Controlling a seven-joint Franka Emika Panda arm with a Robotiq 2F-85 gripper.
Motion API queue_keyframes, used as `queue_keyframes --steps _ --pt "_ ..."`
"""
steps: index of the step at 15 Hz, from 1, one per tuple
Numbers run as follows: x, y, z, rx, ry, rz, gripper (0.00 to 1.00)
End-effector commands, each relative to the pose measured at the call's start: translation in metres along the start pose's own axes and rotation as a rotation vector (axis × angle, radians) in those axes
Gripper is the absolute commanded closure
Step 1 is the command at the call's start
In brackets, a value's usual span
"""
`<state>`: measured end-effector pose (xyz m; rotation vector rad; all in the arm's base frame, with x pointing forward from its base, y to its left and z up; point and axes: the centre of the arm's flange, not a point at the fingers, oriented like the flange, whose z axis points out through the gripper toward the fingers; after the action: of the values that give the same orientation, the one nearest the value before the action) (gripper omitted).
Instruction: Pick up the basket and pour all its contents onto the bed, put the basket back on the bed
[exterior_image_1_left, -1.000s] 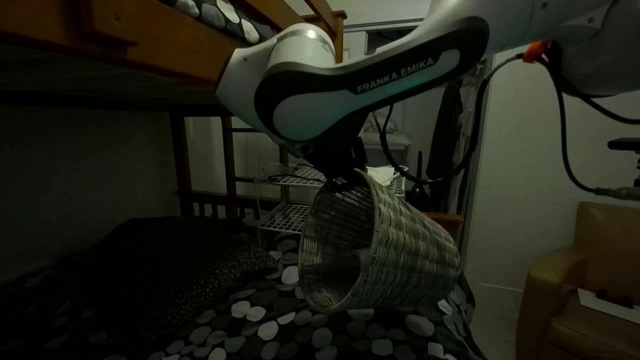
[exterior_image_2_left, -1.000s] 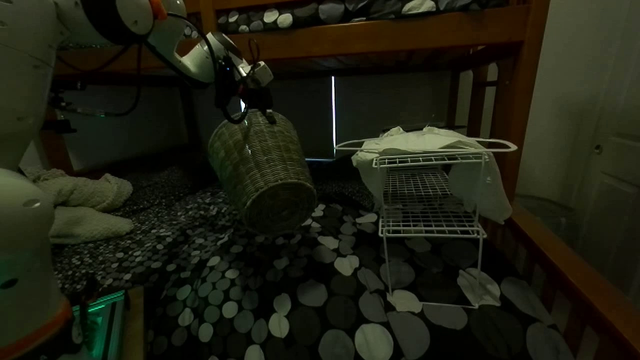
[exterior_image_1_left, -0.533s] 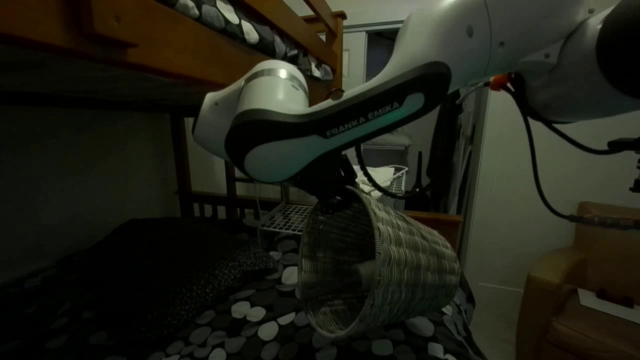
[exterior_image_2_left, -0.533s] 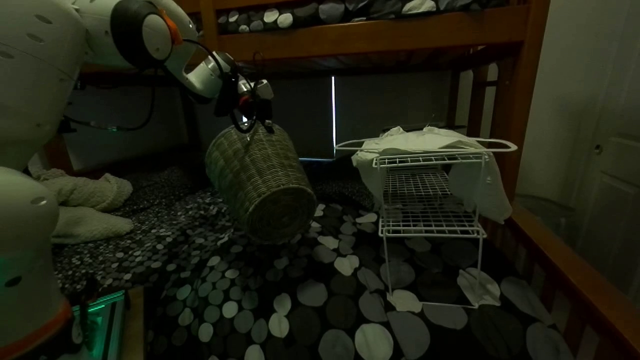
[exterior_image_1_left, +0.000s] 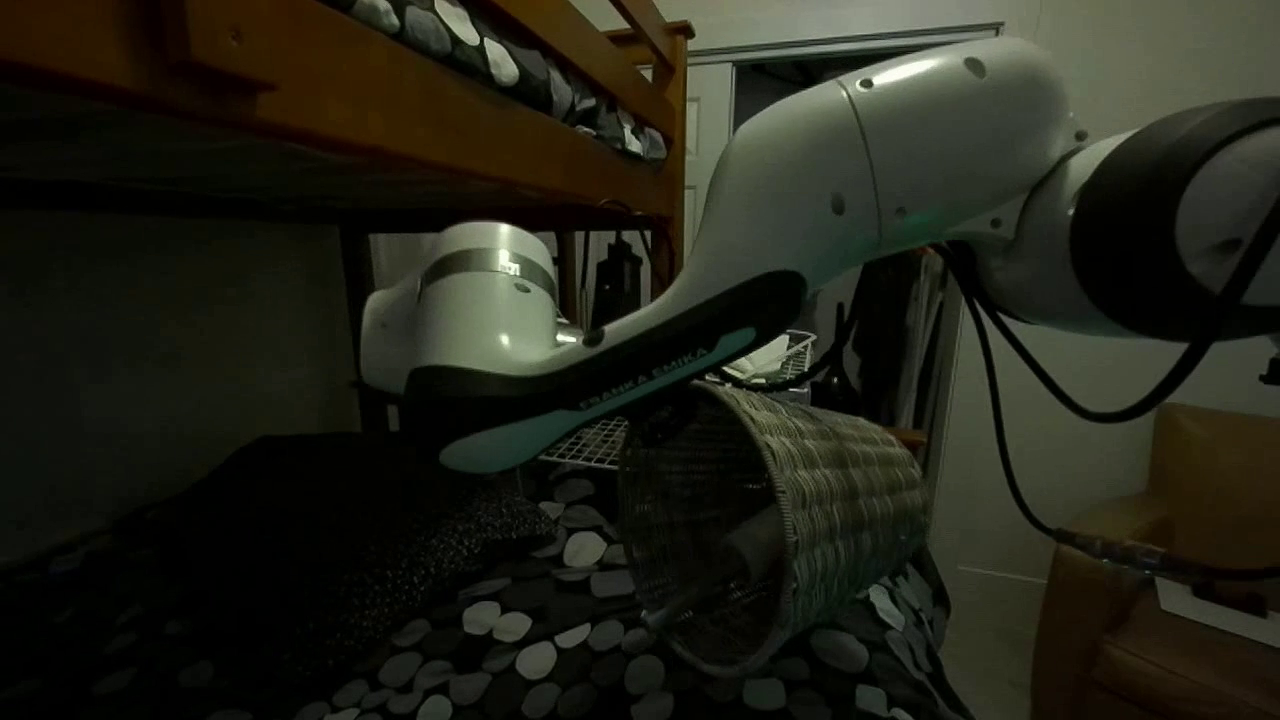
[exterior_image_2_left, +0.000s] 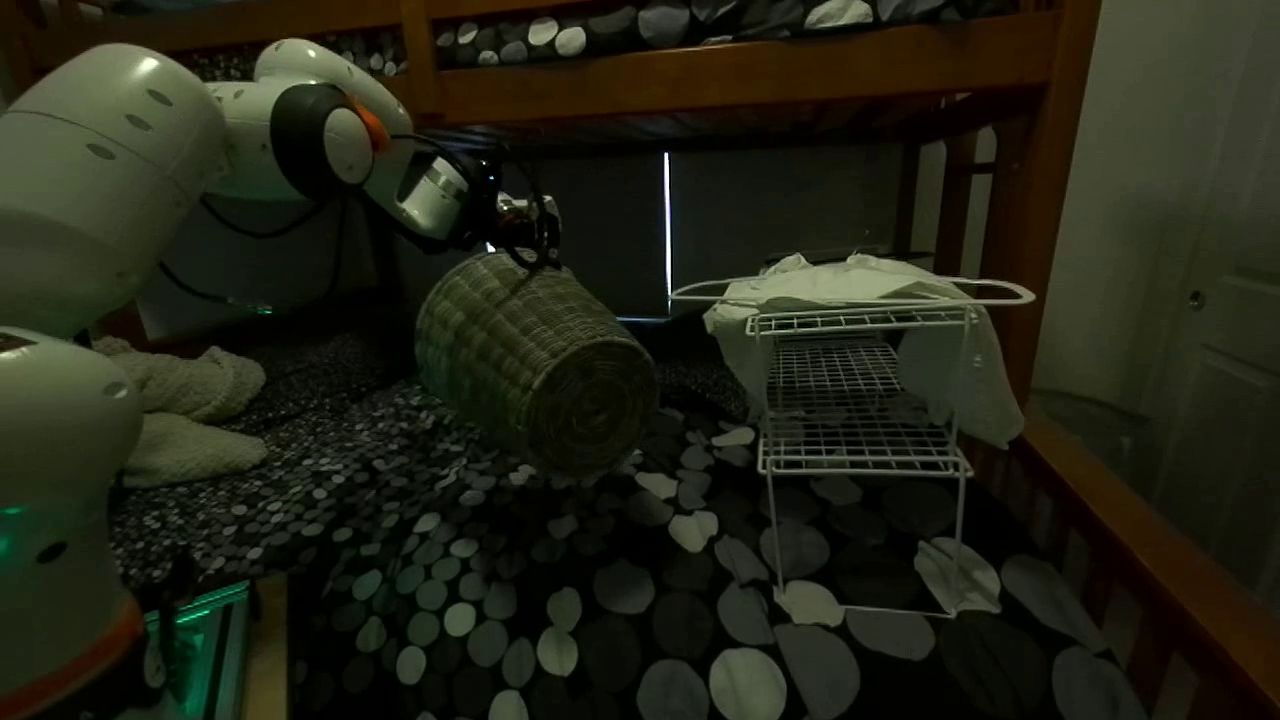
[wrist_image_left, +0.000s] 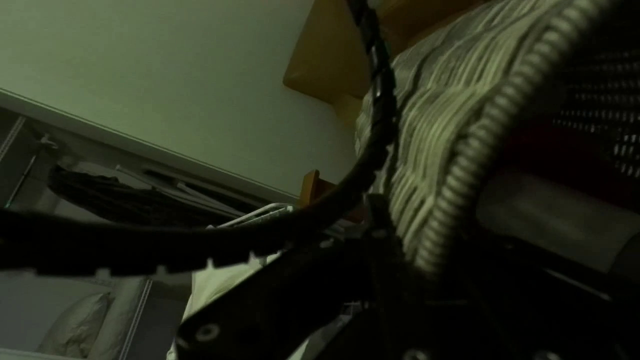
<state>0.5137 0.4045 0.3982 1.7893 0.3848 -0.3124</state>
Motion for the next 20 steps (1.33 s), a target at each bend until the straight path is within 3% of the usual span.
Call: queue_keyframes --steps 1,2,3,9,15,17,19,20 --pt "0.004 -0.004 0.002 0.001 -0.002 0.001 0.89" --pt "0.006 -0.007 0.002 0.008 0.007 0.006 0.97" --pt "0.006 -0.001 -0.008 -0.113 -0.015 -0.028 0.97" --pt "0.027 0.029 -0.083 -0.332 -0.003 -0.155 0.97" --pt "0.056 -0.003 -0.135 -0.550 0.037 -0.353 0.97" --pt "0.064 -0.010 -0.145 -0.614 0.033 -0.428 0.97" --pt "0.074 -0.012 -0.149 -0.698 0.082 -0.486 0.97" --pt "0.043 -0.042 -0.095 -0.600 0.101 -0.452 0.89"
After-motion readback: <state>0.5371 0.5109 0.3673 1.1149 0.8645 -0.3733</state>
